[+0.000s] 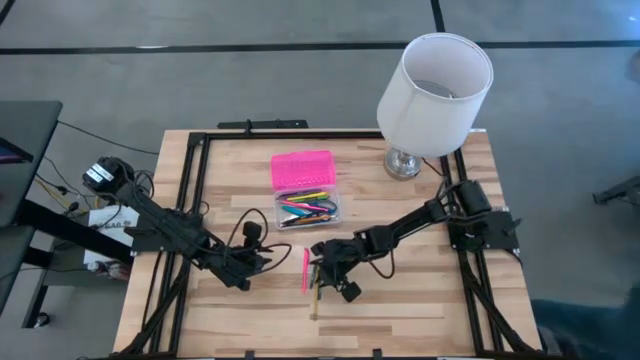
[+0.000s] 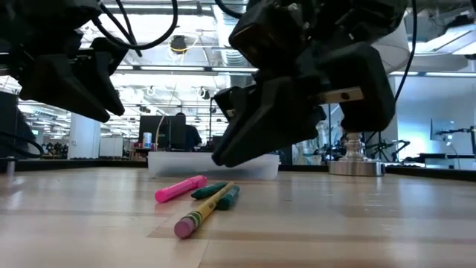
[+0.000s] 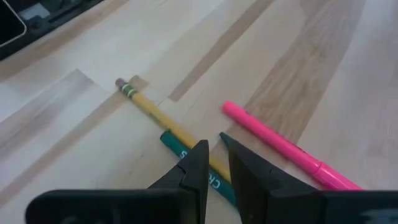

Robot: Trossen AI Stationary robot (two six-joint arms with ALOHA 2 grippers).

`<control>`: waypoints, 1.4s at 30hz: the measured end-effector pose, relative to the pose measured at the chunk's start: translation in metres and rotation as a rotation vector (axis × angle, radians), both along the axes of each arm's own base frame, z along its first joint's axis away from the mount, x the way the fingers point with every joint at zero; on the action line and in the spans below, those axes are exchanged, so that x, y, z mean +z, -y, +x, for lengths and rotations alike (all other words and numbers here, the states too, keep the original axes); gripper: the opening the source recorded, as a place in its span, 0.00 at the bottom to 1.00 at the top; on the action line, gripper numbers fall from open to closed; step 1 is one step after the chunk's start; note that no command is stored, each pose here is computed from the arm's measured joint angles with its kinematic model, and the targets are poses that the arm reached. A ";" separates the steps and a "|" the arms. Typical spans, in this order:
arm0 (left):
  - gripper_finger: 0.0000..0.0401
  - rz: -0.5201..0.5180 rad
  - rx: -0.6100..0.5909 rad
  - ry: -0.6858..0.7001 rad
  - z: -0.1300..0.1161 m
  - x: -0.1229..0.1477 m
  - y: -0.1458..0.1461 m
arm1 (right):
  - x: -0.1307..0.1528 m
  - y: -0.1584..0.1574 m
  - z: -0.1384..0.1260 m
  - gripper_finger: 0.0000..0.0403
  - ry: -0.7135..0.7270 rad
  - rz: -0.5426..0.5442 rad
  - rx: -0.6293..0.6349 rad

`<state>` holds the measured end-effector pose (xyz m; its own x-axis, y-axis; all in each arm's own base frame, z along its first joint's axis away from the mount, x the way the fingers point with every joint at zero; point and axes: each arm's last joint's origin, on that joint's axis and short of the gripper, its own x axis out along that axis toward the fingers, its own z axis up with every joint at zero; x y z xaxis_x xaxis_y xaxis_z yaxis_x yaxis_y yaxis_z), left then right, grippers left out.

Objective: Pick & place school supplies into a supply box
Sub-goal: Put the right green crayon into the pink supply box

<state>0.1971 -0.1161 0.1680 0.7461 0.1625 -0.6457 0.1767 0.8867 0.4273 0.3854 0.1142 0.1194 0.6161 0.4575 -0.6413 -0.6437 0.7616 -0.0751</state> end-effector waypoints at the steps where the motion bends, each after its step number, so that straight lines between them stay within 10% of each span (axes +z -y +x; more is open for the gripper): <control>1: 0.28 0.000 0.000 -0.001 0.000 0.000 0.000 | 0.000 0.000 0.000 0.14 -0.002 0.001 -0.001; 42: 0.28 0.004 0.001 -0.008 -0.001 -0.001 0.000 | -0.011 -0.002 0.002 0.14 -0.072 0.057 -0.166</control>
